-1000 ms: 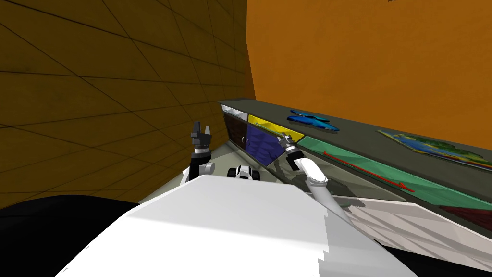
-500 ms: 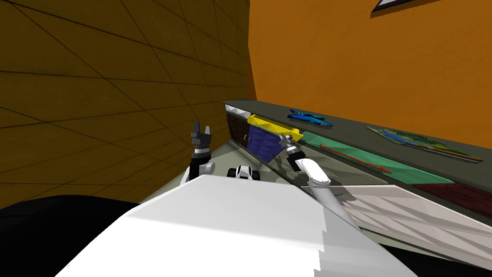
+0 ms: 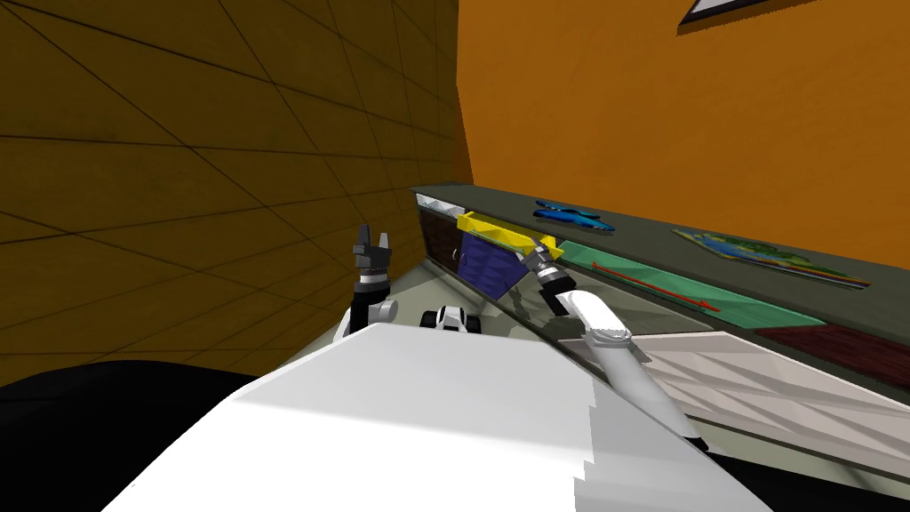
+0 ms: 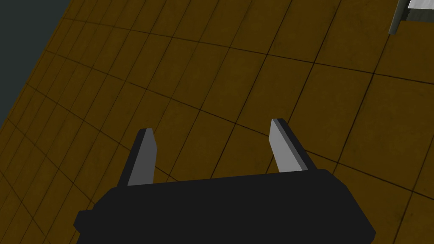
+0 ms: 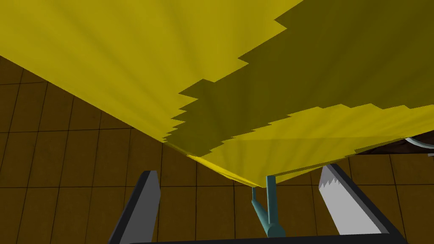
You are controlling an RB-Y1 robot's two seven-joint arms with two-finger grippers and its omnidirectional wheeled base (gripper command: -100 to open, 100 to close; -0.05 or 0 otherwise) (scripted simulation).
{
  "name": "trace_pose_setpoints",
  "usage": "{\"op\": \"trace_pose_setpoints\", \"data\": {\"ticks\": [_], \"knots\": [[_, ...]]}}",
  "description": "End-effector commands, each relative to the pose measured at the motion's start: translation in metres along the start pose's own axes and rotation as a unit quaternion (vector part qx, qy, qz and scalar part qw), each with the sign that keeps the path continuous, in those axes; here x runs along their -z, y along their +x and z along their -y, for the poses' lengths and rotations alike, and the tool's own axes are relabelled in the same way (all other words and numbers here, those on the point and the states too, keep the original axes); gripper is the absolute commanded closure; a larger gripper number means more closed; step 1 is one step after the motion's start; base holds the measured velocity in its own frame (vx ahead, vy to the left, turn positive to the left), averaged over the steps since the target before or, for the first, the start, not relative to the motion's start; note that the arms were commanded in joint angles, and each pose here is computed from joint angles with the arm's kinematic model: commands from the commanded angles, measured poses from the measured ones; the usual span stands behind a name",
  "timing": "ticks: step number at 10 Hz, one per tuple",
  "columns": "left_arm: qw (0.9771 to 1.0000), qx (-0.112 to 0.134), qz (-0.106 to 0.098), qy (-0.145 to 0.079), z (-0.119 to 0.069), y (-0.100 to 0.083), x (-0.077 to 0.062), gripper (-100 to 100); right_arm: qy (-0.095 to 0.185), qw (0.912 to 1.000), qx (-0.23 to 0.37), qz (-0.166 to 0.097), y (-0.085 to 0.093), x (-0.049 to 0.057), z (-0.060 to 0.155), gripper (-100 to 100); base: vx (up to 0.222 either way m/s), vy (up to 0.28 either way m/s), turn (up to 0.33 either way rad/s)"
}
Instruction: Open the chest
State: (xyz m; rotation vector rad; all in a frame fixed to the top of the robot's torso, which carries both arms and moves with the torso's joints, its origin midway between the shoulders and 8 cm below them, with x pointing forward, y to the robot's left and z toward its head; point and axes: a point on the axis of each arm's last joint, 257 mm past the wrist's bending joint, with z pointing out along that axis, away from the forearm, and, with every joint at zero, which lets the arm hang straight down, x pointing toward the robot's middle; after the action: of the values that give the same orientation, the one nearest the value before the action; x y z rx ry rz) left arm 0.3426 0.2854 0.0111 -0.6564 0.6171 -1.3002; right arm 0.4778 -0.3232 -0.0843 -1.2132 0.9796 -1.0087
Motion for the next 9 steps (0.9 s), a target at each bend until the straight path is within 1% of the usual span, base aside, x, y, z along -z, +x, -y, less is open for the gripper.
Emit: {"op": "trace_pose_setpoints", "data": {"ticks": [1,4,5,6,9], "knots": [[1.0000,0.000,0.000,0.000,0.000,0.000,0.000,0,0.000,1.0000,0.000,0.007,0.009,-0.001,0.017,-100,0.018,0.063,-0.048],[1.0000,0.000,0.000,0.000,0.000,0.000,0.000,0,-0.001,0.9999,0.000,0.016,0.016,-0.002,0.036,-100,0.009,0.062,-0.053],[1.0000,0.000,0.000,0.000,0.000,0.000,0.000,0,-0.002,0.9999,0.001,0.014,0.014,-0.002,0.030,-100,0.004,0.032,-0.020],[1.0000,0.000,0.000,0.000,0.000,0.000,0.000,0,-0.003,0.9999,0.000,0.014,0.015,-0.001,0.030,0,0.000,0.000,0.000],[1.0000,0.000,0.000,0.000,0.000,0.000,0.000,0,-0.003,0.9999,0.000,0.013,0.015,-0.001,0.029,0,0.000,0.000,0.000]]}}
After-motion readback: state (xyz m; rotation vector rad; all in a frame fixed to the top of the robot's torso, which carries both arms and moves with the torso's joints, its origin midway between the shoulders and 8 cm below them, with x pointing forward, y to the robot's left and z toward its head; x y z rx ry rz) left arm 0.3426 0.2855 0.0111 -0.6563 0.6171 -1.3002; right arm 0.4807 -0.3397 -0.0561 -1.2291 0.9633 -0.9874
